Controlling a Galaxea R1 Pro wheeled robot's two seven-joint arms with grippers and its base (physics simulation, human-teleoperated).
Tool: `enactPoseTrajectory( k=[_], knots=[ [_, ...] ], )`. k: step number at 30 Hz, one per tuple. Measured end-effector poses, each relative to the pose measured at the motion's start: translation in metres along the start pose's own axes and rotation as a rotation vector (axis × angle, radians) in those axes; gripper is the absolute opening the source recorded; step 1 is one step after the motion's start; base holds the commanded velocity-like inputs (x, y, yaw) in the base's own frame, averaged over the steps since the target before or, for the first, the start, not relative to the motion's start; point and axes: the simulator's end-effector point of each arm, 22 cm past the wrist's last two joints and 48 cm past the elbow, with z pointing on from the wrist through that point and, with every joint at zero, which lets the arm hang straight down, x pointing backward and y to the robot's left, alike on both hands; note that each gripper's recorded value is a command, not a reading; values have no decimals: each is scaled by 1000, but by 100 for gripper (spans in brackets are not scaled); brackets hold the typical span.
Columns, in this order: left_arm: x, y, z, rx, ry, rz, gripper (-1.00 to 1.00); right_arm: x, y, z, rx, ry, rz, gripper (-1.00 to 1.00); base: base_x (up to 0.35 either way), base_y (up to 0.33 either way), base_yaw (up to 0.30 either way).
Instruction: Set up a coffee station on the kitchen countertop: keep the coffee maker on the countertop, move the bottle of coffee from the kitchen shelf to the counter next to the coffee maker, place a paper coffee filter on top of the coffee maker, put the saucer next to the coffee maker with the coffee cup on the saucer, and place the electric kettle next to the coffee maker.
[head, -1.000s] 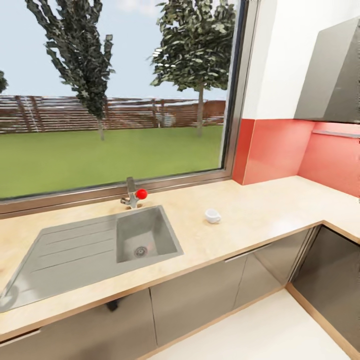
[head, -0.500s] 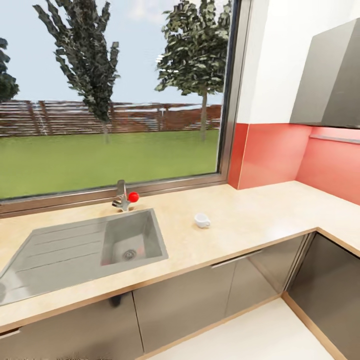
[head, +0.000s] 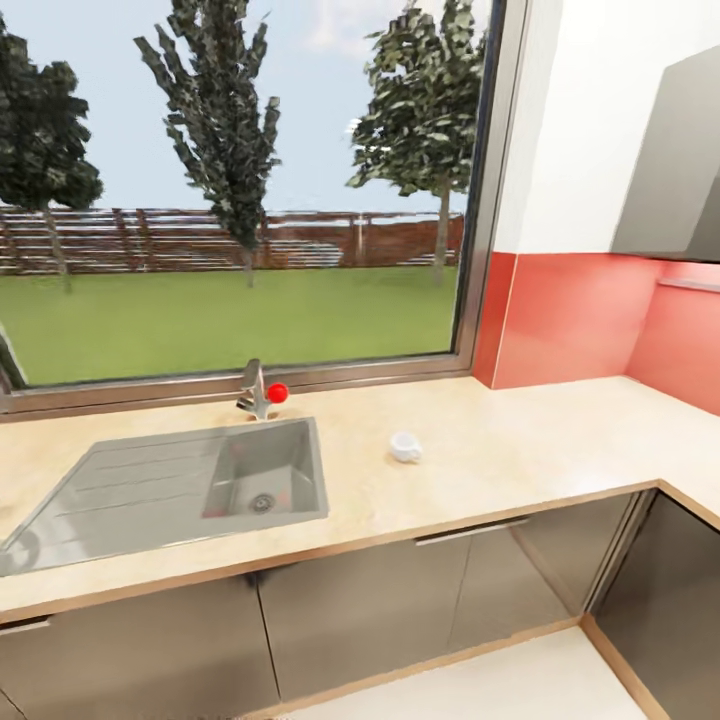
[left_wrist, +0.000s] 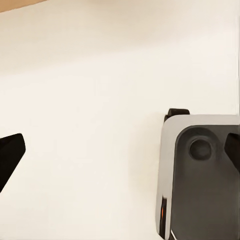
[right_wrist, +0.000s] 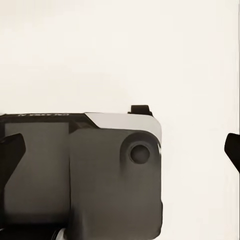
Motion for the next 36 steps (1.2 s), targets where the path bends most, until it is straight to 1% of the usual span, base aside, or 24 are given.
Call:
enactPoseTrajectory(
  k=[5,9,12,14,18,30,36],
  knots=[
    [-1,0,0,0,-1,-1,100,-1,-1,0,2,-2,0,100,0,-292,78],
    [-1,0,0,-1,-2,-1,100,-2,-12,0,16,-4,-3,100,0,-293,13],
    [-1,0,0,-1,-2,-2,100,-3,-24,0,33,-8,-30,100,0,-293,3],
    [-1,0,0,-2,-3,-3,100,-4,-31,0,42,-12,-60,100,0,-295,1],
    [-1,0,0,-2,-3,-3,100,-5,-33,0,46,-13,-76,100,0,-301,0],
    [-1,-2,0,2,-4,-4,100,-6,-33,0,45,-13,-74,100,0,-298,0],
    [-2,-5,0,5,-5,-5,100,-6,-34,0,47,-11,-75,100,0,-98,6]
  ],
)
